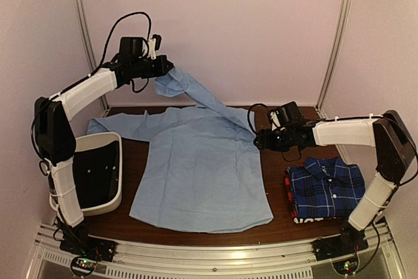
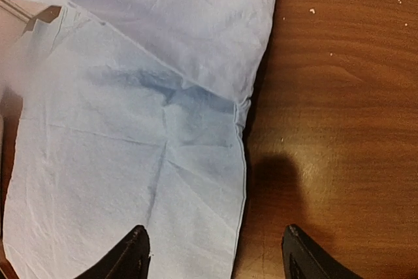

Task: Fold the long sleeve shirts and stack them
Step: Pick up the corner of the shirt from the center of the board.

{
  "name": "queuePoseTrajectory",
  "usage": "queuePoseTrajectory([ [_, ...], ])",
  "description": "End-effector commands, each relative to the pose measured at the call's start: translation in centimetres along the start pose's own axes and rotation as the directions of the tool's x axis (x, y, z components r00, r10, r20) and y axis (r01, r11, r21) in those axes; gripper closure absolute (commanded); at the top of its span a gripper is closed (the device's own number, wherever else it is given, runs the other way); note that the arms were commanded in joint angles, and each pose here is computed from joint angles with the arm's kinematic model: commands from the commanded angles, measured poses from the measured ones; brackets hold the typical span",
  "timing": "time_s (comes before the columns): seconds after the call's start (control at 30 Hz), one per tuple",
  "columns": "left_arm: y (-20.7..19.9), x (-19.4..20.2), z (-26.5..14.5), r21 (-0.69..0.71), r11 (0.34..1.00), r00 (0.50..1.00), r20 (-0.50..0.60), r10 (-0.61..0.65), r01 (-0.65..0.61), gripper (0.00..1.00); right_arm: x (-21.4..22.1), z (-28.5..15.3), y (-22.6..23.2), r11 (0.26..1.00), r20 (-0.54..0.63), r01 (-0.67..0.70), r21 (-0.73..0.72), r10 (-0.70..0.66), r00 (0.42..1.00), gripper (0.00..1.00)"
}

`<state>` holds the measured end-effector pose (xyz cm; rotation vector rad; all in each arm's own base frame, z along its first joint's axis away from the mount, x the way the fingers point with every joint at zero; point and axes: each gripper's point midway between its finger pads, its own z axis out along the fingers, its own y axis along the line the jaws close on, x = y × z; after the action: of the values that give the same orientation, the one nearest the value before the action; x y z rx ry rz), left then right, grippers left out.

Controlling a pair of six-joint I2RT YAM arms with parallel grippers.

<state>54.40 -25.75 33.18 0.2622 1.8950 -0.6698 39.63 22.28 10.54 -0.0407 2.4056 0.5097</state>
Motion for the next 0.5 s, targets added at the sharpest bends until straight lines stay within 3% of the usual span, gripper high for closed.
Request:
queuePoseTrajectory([
  [0.0,1.4,-1.3,0.4,-0.03,0.999,0.999,0.033,0.035,-0.034,1.0,4.4,-1.5,0.4,1.0,-0.094,0.01,0.024,-0.008,0.996,0.31],
  [0.47,1.1,-1.5,0.5,-0.006,0.998,0.997,0.045,0.056,-0.056,1.0,17.9,-8.3,1.1,0.999,-0.323,-0.038,0.032,0.046,0.945,0.43],
])
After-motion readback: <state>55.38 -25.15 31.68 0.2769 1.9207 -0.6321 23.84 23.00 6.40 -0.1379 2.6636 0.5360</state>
